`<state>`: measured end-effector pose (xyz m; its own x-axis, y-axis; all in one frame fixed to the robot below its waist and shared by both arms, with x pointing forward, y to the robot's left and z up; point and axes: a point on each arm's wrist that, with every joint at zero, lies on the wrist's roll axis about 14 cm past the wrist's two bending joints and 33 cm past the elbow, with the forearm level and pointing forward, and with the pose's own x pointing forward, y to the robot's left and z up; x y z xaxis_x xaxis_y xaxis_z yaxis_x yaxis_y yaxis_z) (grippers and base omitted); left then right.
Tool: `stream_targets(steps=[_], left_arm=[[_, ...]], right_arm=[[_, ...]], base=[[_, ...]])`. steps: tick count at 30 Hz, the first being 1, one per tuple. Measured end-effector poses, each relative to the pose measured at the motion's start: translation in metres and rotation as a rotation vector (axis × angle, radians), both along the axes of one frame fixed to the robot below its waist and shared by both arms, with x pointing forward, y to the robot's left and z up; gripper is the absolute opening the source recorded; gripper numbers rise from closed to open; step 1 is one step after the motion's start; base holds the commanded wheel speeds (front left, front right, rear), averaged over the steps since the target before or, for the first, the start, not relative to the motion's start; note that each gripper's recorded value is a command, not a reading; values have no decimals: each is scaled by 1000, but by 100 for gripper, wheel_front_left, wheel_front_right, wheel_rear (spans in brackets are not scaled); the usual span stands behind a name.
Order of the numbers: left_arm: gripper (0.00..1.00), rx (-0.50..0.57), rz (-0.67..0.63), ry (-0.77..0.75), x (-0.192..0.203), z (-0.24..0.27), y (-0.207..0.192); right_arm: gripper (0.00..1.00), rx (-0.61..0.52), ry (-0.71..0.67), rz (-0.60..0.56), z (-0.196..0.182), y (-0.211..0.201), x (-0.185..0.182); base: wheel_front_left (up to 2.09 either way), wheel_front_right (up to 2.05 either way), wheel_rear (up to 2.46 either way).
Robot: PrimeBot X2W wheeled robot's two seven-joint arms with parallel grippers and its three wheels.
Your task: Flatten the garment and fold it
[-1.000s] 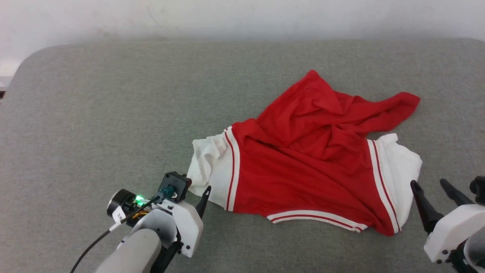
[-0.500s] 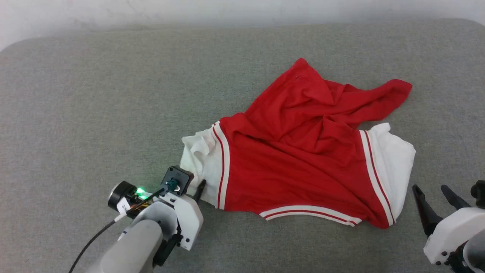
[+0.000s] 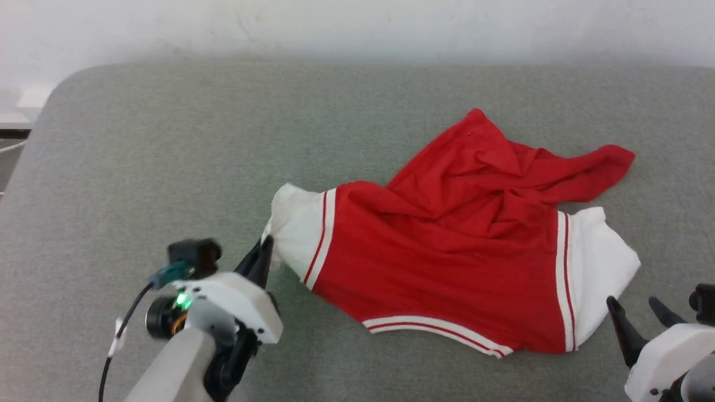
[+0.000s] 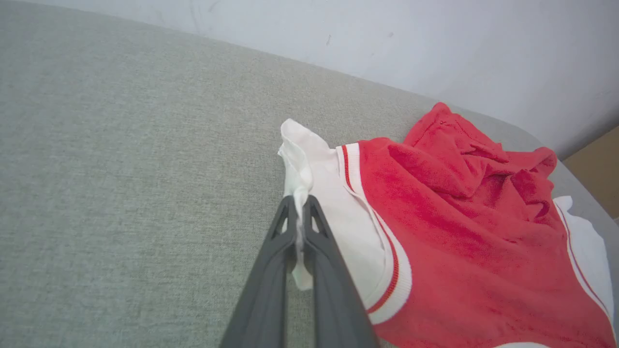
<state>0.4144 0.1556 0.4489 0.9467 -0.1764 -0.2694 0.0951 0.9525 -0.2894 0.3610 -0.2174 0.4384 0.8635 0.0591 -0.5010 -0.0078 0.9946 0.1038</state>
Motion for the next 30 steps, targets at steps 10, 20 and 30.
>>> stream_targets(steps=[10,20,30], left_arm=[[44,-241,263,239,-55,-51,40],[100,7,346,-51,-42,-5,85],[100,127,297,-235,-36,41,76]], right_arm=[[100,-5,110,39,-25,8,-9],[100,-98,83,9,-17,-16,17],[100,-191,218,45,-47,-25,40]], base=[[0,0,0],[0,0,0],[0,0,0]])
